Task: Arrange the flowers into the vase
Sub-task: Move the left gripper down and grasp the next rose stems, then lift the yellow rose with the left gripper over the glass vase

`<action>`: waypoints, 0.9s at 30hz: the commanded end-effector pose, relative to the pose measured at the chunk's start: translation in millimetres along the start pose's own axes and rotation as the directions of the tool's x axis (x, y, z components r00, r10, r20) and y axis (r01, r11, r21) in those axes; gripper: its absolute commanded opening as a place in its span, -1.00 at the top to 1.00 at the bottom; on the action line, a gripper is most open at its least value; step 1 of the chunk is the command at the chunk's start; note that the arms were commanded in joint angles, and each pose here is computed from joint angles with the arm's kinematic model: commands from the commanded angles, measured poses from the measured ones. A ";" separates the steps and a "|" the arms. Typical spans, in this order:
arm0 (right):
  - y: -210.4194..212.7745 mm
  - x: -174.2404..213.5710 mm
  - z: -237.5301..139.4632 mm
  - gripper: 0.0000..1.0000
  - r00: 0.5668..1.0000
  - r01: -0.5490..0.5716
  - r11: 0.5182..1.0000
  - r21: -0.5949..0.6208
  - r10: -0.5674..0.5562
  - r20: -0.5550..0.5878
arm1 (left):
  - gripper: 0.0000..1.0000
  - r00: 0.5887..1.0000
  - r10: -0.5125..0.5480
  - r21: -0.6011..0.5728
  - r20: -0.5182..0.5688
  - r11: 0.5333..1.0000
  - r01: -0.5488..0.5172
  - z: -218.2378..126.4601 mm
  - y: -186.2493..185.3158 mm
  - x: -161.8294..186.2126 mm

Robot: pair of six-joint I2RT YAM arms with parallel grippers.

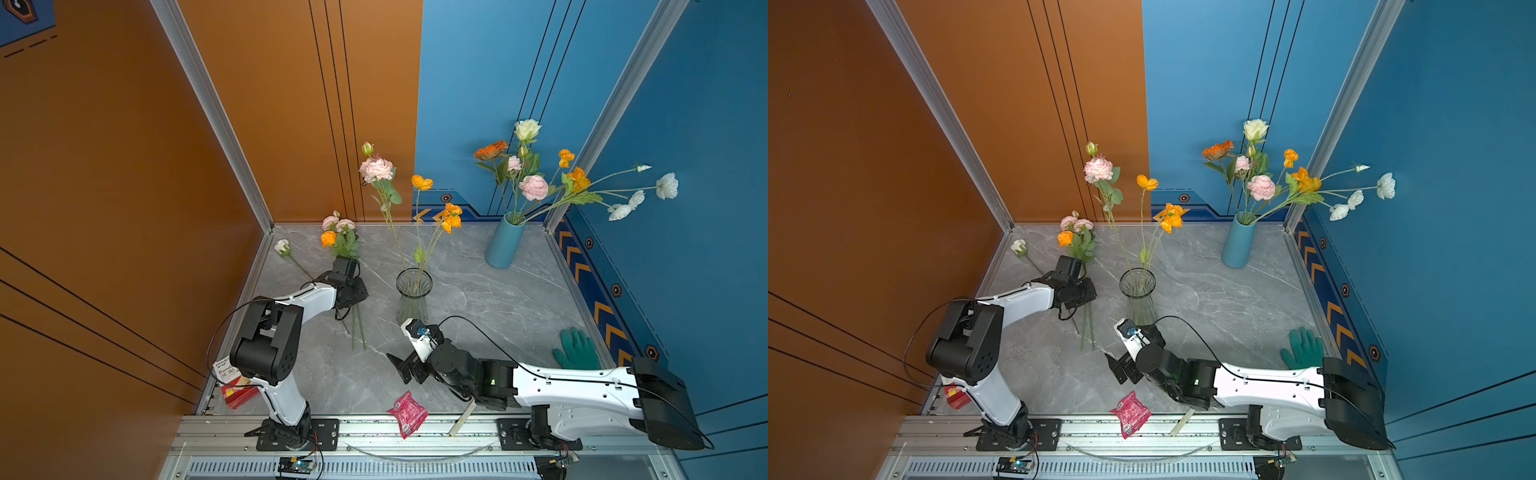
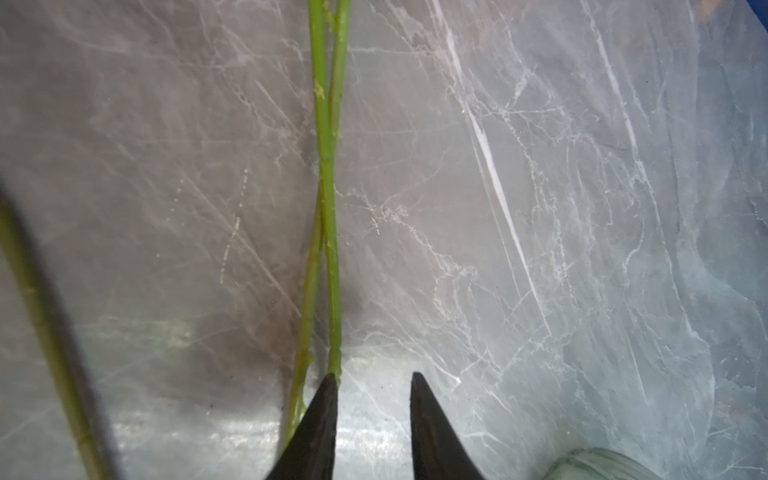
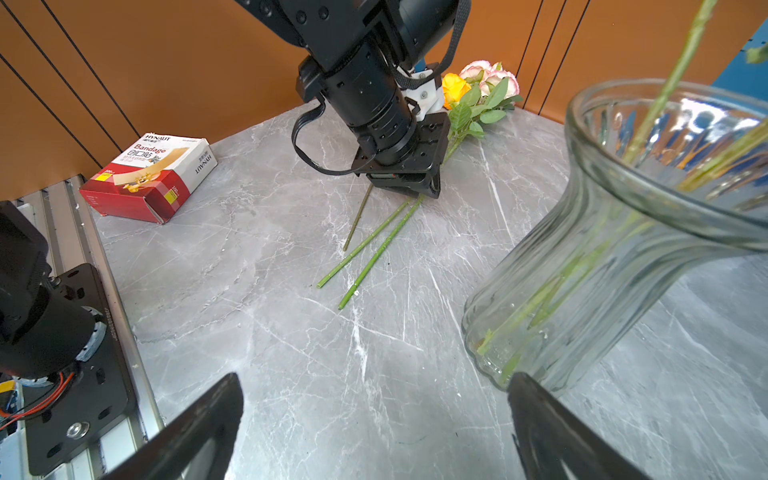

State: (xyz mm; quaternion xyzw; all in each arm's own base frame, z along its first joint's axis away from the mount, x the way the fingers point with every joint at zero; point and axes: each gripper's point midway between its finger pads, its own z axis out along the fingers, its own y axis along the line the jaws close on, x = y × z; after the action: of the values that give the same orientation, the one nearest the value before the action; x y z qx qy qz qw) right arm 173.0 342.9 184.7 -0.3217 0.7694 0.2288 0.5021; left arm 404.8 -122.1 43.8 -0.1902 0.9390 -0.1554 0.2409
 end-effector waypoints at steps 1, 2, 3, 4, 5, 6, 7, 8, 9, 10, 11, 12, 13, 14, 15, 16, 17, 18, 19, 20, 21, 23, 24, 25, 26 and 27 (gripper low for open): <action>1.6 -13.3 -2.5 -1.00 0.999 -0.013 1.000 -0.014 0.014 0.030 | 0.37 1.000 -0.006 -0.057 -0.005 0.998 0.006 6.8 12.3 -1.6; 0.9 -13.1 -2.4 -1.00 0.999 -0.014 1.000 -0.012 0.014 0.029 | 0.37 1.000 -0.009 -0.066 -0.004 0.998 0.008 8.1 14.6 -1.8; 0.4 -13.1 -2.6 -1.00 0.999 -0.014 1.000 -0.012 0.015 0.029 | 0.37 1.000 -0.009 -0.071 -0.005 0.997 0.008 9.0 15.9 -1.3; 0.5 -13.0 -2.6 -1.00 0.999 -0.014 1.000 -0.013 0.015 0.029 | 0.37 1.000 -0.009 -0.074 -0.004 0.997 0.008 9.6 16.7 -1.3; -0.1 -11.9 -2.2 -1.00 1.000 -0.015 1.000 -0.011 0.015 0.026 | 0.37 1.000 -0.007 -0.079 -0.005 0.997 0.006 10.4 17.8 -1.1; -0.1 -12.4 -2.4 -1.00 0.999 -0.017 1.000 -0.013 0.017 0.027 | 0.37 0.999 -0.009 -0.106 -0.031 0.994 0.005 10.5 24.7 5.5; -0.6 -11.9 -2.0 -1.00 1.000 -0.016 1.000 -0.011 0.016 0.026 | 0.36 0.999 -0.005 -0.110 -0.032 0.994 0.001 11.3 25.4 6.1; -0.4 -11.3 -2.0 -1.00 1.000 -0.016 1.000 -0.012 0.016 0.024 | 0.36 0.999 -0.004 -0.118 -0.037 0.993 -0.001 12.5 27.5 7.3; -0.6 -11.5 -1.9 -1.00 1.000 -0.016 1.000 -0.012 0.016 0.024 | 0.35 0.999 -0.001 -0.128 -0.041 0.992 -0.004 13.7 29.8 8.8; -0.8 -11.9 -1.8 -1.00 1.000 -0.016 1.000 -0.012 0.017 0.025 | 0.34 1.000 0.000 -0.118 -0.024 0.993 -0.003 13.3 23.2 -1.2; -1.0 -11.7 -1.6 -1.00 1.000 -0.017 1.000 -0.012 0.017 0.024 | 0.33 0.999 -0.002 -0.126 -0.033 0.992 -0.002 15.8 25.0 0.0; -0.8 -12.4 -1.8 -1.00 1.000 -0.017 1.000 -0.013 0.017 0.025 | 0.32 0.999 -0.004 -0.136 -0.039 0.991 -0.001 18.2 27.1 0.2; -0.5 -13.2 -1.9 -1.00 1.000 -0.017 1.000 -0.015 0.018 0.026 | 0.32 0.999 -0.003 -0.150 -0.047 0.989 -0.004 20.3 29.6 1.9; -1.1 -13.1 -1.9 -1.00 1.000 -0.016 1.000 -0.013 0.017 0.025 | 0.32 0.999 -0.001 -0.170 -0.053 0.985 -0.008 22.5 33.2 2.5; -1.4 -12.6 -2.0 -1.00 1.000 -0.016 1.000 -0.012 0.016 0.024 | 0.32 0.998 0.000 -0.188 -0.060 0.982 -0.011 24.1 36.5 3.6; -1.5 -12.3 -2.3 -1.00 1.000 -0.016 1.000 -0.012 0.016 0.023 | 0.33 0.998 0.001 -0.207 -0.068 0.978 -0.016 25.6 39.9 4.6; -1.8 -12.2 -2.7 -1.00 1.000 -0.016 1.000 -0.011 0.017 0.024 | 0.36 0.997 0.007 -0.223 -0.077 0.975 -0.024 26.7 42.5 5.8; -2.3 -11.3 -2.7 -1.00 1.000 -0.017 1.000 -0.010 0.017 0.023 | 0.41 0.996 0.008 -0.238 -0.084 0.971 -0.028 27.1 45.9 6.9; -3.1 -11.3 -2.8 -1.00 1.000 -0.020 1.000 -0.008 0.020 0.024 | 0.50 0.996 0.011 -0.252 -0.088 0.967 -0.033 27.5 48.7 8.1; -3.3 -10.6 -2.8 -1.00 1.000 -0.020 1.000 -0.008 0.020 0.023 | 0.61 0.996 0.015 -0.265 -0.091 0.963 -0.038 27.2 51.6 8.7; -2.9 -10.3 -2.8 -1.00 1.000 -0.020 1.000 -0.010 0.020 0.022 | 0.67 0.995 0.019 -0.276 -0.095 0.960 -0.044 26.8 53.7 10.0; -3.1 -10.2 -3.3 -1.00 1.000 -0.021 1.000 -0.010 0.021 0.022 | 0.82 0.994 0.027 -0.292 -0.105 0.955 -0.056 26.0 57.8 10.7; -3.3 -10.6 -3.4 -1.00 1.000 -0.021 1.000 -0.010 0.021 0.023 | 0.90 0.993 0.031 -0.296 -0.111 0.953 -0.063 26.3 58.4 11.6; -3.3 -10.1 -3.7 -1.00 1.000 -0.020 1.000 -0.010 0.020 0.021 | 0.98 0.993 0.031 -0.297 -0.116 0.953 -0.065 25.8 59.5 12.3; -3.4 -10.5 -4.1 -1.00 0.999 -0.021 1.000 -0.010 0.022 0.023 | 1.00 0.993 0.031 -0.297 -0.116 0.953 -0.065 25.1 60.0 12.6; -3.8 -11.2 -4.6 -1.00 0.999 -0.023 1.000 -0.009 0.023 0.026 | 1.00 0.993 0.028 -0.292 -0.114 0.954 -0.061 24.0 59.4 12.2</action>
State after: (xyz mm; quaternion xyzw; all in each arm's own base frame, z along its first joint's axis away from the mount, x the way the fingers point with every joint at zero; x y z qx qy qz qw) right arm 175.3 342.0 185.0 -0.3206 0.7703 0.2315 0.5003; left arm 420.8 -100.0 24.2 -0.1927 0.9525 -0.0708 0.2247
